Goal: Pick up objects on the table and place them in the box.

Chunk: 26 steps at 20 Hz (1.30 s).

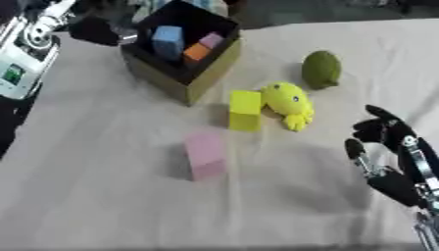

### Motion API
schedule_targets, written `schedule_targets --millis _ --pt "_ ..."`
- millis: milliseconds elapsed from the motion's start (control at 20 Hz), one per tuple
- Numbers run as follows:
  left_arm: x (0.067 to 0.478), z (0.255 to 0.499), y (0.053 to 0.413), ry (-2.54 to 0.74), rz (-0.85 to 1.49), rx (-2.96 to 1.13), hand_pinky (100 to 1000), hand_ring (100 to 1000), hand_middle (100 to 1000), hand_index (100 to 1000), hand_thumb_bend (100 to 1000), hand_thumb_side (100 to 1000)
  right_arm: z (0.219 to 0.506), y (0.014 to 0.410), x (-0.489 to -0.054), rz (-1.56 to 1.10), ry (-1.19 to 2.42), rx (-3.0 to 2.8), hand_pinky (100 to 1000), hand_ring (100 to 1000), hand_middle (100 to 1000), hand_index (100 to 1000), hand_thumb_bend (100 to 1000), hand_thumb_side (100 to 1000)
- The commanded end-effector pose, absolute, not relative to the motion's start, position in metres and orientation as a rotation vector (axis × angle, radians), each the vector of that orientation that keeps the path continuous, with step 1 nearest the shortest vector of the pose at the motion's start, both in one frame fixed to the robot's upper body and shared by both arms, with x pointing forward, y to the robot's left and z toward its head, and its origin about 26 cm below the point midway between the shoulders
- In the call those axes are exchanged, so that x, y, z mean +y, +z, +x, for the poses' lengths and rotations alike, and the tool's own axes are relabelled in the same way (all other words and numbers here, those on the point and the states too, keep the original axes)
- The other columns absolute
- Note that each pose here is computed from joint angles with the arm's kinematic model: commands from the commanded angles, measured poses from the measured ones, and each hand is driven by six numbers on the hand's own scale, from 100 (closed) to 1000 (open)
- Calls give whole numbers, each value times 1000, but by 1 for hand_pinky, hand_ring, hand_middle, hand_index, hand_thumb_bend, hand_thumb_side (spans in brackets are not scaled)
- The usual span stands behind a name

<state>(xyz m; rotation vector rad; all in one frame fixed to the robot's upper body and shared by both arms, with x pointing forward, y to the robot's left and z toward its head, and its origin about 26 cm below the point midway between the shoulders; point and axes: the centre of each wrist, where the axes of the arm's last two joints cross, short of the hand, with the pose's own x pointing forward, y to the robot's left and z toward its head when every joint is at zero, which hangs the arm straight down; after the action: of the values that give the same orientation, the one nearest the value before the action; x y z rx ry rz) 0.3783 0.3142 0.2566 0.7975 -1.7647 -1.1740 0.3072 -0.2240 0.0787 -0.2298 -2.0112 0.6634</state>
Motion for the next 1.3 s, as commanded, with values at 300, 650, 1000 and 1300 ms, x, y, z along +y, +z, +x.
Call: schedule_targets --millis 300,650,1000,1300 --pt "288 334 253 -1437 631 -1727 630 669 662 772 702 398 309 85 -229 -256 662 -2029 714 686 667 928 312 539" --pt "268 320 230 -1562 530 -1624 641 669 665 775 707 387 309 85 -228 -258 657 -2027 713 686 667 927 308 541" --pt "259 320 200 -1643 485 -1502 664 675 675 786 680 346 310 85 -228 -256 657 -2027 713 685 666 927 308 541" --pt "254 327 182 -1627 511 -1483 670 677 679 790 687 352 310 85 -228 -254 655 -2026 713 685 665 927 310 541"
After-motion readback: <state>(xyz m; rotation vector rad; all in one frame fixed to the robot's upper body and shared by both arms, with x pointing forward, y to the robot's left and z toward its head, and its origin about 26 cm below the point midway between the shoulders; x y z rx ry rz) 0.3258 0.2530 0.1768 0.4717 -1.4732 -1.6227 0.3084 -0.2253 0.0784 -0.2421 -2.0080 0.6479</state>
